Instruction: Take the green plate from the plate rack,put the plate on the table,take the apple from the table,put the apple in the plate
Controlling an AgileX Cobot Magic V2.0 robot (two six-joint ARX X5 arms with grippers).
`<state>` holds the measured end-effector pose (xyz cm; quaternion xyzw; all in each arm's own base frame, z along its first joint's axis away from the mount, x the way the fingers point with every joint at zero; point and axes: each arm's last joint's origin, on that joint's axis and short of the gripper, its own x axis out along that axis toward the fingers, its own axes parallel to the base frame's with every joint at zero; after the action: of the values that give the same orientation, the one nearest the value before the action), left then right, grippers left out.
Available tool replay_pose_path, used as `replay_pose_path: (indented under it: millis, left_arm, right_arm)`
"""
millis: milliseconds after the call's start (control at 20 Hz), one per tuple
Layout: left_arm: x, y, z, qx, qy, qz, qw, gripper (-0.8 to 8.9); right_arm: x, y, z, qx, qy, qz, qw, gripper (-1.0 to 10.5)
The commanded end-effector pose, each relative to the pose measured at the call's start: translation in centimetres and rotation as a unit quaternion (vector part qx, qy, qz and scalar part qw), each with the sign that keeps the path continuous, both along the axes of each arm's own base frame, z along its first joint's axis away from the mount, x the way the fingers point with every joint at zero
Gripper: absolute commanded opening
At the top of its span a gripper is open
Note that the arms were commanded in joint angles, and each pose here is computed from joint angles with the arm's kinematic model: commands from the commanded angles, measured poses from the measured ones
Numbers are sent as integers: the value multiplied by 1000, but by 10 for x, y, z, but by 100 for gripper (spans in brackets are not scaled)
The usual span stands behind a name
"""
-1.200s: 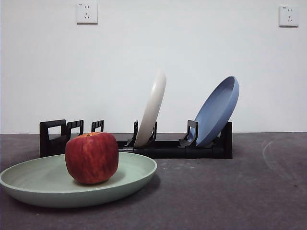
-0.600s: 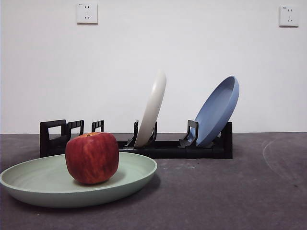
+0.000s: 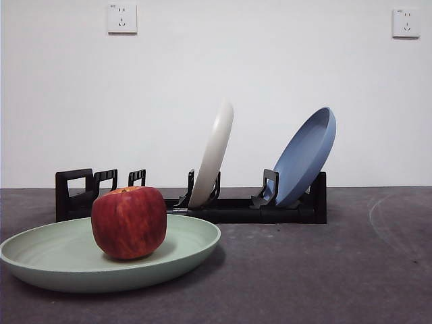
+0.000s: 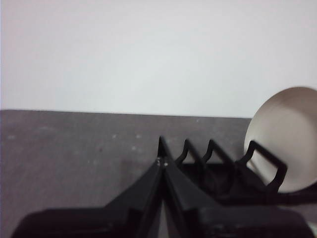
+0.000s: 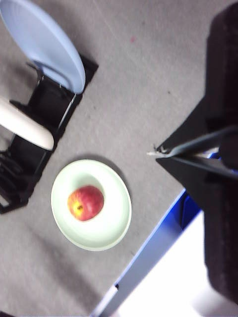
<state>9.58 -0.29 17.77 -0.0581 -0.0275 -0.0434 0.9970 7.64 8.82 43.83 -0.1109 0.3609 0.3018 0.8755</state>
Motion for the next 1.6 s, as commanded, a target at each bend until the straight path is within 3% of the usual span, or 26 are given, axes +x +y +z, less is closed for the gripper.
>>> replay_pose_path:
  millis: [50,100,150,300,600,850,950,1600]
  left_arm:
    - [1,1,-21,11,76,5,997,-1]
    - [0,1,-28,-18,119,7,993,0]
    - [0,0,-25,-91,113,-3,989,-1]
    - [0,-4,-25,-96,119,-64,986,-1]
    - [-1,-4,-25,-96,121,-64,986,-1]
    - [1,0,-14,10,48,4,999,-1]
    - [0,1,-25,45,101,16,994,-1]
    - [0,2,-27,64,113,22,991,-1]
  right_arm:
    - [-1,-2,-2,-14,3,-8,1000,2]
    - [-1,-2,-2,-14,3,-8,1000,2]
    - [-1,-2,-2,-14,3,-8,1000,2]
    - [0,-1,-2,-14,3,-8,1000,2]
    - [1,0,-2,-17,2,-11,1000,2]
    - [1,0,-2,-17,2,-11,1000,2]
    - [1,0,-2,-17,2,-11,1000,2]
    - [1,-1,-2,-20,-1,-15,1000,2]
